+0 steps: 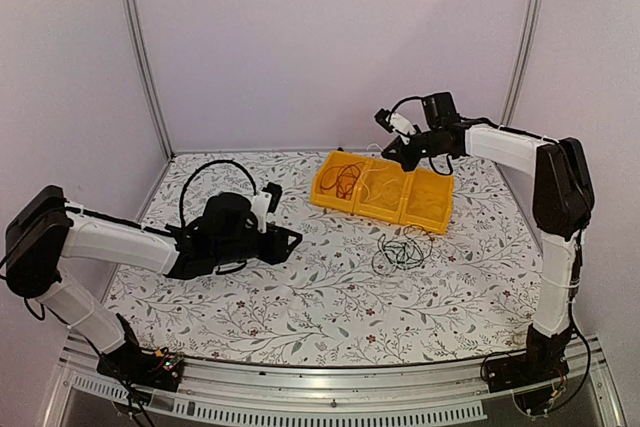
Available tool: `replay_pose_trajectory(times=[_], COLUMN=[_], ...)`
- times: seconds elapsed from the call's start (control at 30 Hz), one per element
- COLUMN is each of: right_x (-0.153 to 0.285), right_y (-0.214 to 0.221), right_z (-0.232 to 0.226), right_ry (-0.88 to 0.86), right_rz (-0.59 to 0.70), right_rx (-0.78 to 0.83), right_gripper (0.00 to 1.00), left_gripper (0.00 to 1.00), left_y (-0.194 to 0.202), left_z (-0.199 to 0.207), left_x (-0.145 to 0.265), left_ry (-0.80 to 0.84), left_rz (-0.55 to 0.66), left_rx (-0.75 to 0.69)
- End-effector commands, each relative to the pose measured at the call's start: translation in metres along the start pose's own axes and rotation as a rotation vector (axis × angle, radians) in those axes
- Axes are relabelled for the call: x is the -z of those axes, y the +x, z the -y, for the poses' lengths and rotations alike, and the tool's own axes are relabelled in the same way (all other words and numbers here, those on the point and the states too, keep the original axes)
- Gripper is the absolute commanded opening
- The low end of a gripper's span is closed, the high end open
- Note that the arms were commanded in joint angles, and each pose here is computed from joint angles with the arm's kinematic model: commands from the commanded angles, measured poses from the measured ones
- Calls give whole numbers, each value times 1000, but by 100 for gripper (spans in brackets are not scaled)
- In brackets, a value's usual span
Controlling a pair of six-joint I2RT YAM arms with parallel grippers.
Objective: Untangle the cables
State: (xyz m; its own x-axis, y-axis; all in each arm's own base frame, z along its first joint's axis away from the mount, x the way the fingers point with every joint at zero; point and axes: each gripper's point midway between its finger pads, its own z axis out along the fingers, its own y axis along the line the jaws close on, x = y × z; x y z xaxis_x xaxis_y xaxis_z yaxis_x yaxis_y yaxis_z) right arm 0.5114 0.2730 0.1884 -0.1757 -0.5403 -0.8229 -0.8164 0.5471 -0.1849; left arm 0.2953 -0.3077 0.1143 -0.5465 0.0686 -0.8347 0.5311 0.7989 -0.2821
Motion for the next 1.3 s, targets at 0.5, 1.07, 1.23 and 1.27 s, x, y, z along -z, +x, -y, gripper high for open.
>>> replay_pose_trajectory(times=[0.5,1.07,1.23,1.27], right_x=[-50,86,86,85], right_y=[81,109,128,129], right_z=[-8,-90,-103,-103], right_ry=[-21,-181,-216,-221], right_rz=[-253,-344,-378,-378], right_rx=[-54,20,5,2], right_gripper=[20,38,40,40], left_gripper=[53,53,53,53], left_y=[-16,-61,-65,-65], left_z=[-10,44,63,66], left_x=[12,-22,-35,-37], left_ry=[-59,122,187,196], left_rz=[28,4,-17,-21], left_rx=[30,-104,-129,-130])
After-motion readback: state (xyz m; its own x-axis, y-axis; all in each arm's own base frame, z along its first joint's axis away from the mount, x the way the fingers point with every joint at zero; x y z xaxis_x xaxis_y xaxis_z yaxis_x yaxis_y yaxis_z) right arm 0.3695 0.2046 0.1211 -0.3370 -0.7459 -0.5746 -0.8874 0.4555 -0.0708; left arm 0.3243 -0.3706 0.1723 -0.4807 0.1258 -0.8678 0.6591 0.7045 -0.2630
